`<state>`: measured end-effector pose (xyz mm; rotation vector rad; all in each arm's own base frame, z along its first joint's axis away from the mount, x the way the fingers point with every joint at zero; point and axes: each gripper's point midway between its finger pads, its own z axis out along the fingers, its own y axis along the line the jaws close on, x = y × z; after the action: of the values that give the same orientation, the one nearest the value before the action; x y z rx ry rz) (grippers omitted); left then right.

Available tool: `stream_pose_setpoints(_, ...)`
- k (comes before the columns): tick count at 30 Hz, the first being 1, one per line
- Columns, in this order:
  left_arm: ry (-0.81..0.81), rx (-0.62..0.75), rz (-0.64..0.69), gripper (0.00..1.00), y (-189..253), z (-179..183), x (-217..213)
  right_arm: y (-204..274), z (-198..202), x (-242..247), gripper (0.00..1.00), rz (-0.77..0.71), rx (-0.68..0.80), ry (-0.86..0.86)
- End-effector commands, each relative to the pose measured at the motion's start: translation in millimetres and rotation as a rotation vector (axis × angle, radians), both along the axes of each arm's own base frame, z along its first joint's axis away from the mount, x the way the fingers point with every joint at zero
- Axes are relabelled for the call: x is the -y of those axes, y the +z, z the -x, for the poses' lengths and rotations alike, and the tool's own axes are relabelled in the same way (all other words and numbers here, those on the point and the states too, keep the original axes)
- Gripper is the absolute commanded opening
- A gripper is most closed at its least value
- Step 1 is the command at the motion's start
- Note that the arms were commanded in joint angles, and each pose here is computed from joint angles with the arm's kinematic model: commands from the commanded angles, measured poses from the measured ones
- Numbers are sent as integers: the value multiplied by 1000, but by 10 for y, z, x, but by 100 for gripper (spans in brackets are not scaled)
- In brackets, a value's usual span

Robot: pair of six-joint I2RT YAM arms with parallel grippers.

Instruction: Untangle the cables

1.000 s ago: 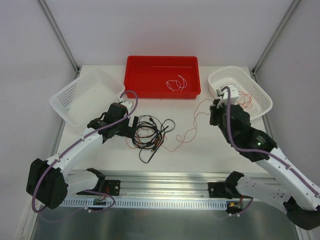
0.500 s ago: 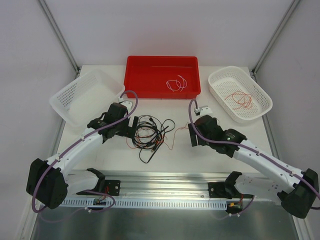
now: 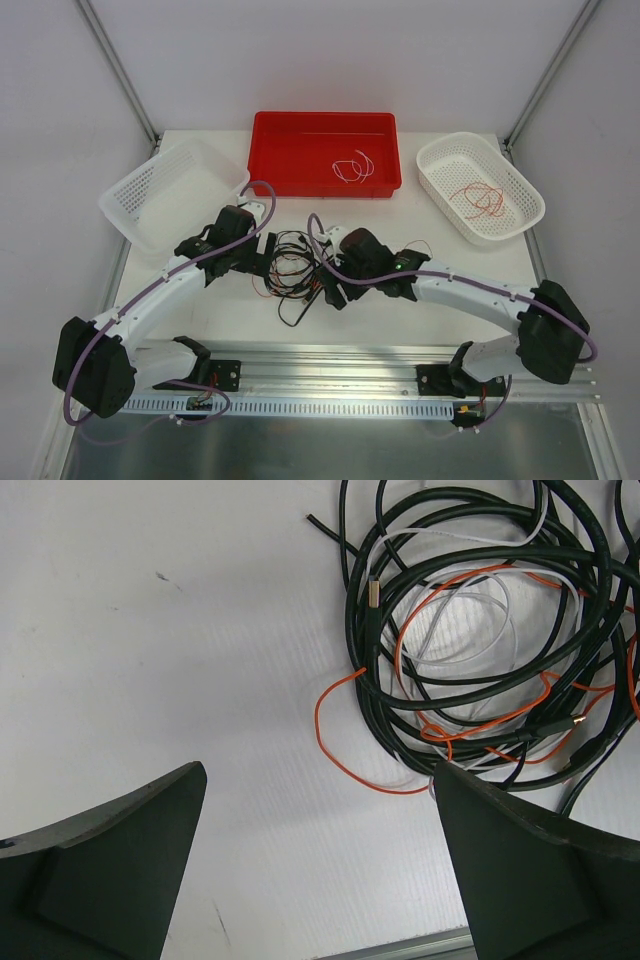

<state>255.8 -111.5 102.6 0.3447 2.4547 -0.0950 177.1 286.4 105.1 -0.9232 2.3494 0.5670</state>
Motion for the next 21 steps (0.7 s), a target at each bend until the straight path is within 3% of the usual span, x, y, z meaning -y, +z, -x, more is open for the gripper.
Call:
stream_pose_setpoints(1, 23, 29, 12, 99, 96, -59, -17, 140, -96, -410, 74, -99, 23, 85)
stream_pose_setpoints(5, 23, 33, 15, 99, 110, -66, -7, 86, -127, -549, 65, -95, 18, 110)
stream_pose_setpoints(8, 21, 30, 15, 99, 103, -63, -8, 235, -156, -553, 37, -108, 51, 110)
stream_pose_setpoints(9, 21, 31, 15, 99, 109, -66, -7, 328, -175, -545, 14, -119, 73, 106)
stream_pose_setpoints(11, 21, 32, 16, 99, 115, -70, -5, 544, -194, -456, 1, -124, 127, 98)
stream_pose_setpoints(15, 18, 32, 20, 99, 116, -70, 4, 1032, -194, -234, 1, -135, 228, 82)
stream_pose_setpoints(21, 19, 25, 18, 99, 96, -61, 6, 1673, -301, 349, 1, -127, 409, -87)
